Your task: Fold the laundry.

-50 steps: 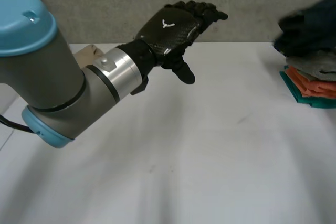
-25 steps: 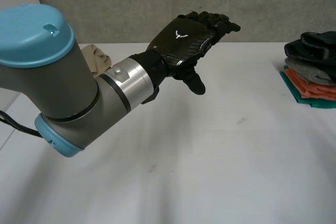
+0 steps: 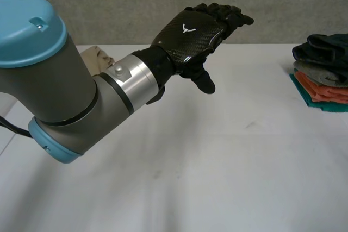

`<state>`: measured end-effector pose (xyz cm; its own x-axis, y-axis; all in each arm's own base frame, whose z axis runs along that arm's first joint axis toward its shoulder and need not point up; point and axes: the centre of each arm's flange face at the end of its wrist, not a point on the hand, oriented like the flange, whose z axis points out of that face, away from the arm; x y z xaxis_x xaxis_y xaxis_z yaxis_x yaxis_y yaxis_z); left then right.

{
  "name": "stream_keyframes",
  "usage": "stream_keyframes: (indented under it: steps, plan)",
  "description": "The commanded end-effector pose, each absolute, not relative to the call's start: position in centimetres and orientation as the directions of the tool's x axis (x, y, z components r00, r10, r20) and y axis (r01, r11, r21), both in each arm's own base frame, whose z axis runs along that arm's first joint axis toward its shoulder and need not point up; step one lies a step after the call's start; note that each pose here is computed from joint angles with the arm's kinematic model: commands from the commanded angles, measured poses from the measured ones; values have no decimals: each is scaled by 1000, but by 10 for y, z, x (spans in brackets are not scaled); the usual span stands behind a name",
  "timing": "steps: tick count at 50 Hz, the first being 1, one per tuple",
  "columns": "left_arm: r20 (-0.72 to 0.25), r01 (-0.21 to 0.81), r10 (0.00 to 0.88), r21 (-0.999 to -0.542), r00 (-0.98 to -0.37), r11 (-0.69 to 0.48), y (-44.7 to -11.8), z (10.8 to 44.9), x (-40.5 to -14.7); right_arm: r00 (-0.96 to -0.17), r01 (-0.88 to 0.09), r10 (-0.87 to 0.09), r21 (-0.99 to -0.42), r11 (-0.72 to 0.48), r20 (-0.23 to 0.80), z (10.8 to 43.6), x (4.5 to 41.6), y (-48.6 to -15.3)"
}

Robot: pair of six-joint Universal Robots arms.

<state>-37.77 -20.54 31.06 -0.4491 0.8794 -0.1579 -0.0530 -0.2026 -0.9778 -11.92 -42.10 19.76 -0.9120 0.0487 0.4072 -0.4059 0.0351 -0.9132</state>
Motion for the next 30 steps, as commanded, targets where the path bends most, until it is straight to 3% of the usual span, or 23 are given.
stream_keyframes:
  steps: [1, 3, 6, 9, 11, 12, 17, 21, 24, 26, 30]
  plan:
    - [-172, -73, 872, -971, -459, -229, -203, 324, -373, -646, -649, 329, -723, 237, 688, 247, -162, -419]
    - [-177, -81, 869, -967, -463, -240, -203, 328, -372, -639, -670, 351, -720, 181, 684, 262, -148, -427]
    - [-180, -87, 851, -963, -494, -254, -207, 334, -369, -659, -706, 378, -708, -13, 650, 303, -106, -433]
    - [-178, -89, 799, -957, -574, -277, -220, 343, -359, -720, -687, 344, -688, -232, 603, 335, -48, -425]
    - [-173, -80, 763, -956, -623, -282, -232, 344, -352, -757, -653, 285, -679, -334, 588, 342, -13, -418]
    - [-171, -61, 714, -956, -679, -287, -250, 344, -340, -786, -607, 206, -665, -436, 582, 347, 24, -407]
    - [-207, 39, 546, -952, -812, -303, -308, 337, -294, -787, -461, -56, -646, -608, 614, 324, 116, -368]
    - [-326, 220, 418, -934, -848, -282, -356, 303, -260, -735, -354, -266, -688, -634, 623, 289, 173, -328]
    - [-428, 366, 354, -901, -832, -231, -392, 265, -229, -701, -302, -409, -762, -572, 584, 262, 202, -300]
    - [-504, 467, 338, -864, -795, -188, -414, 230, -208, -674, -308, -496, -818, -486, 548, 242, 212, -284]
    - [-591, 568, 342, -804, -730, -177, -442, 184, -189, -647, -377, -579, -868, -323, 496, 212, 215, -269]
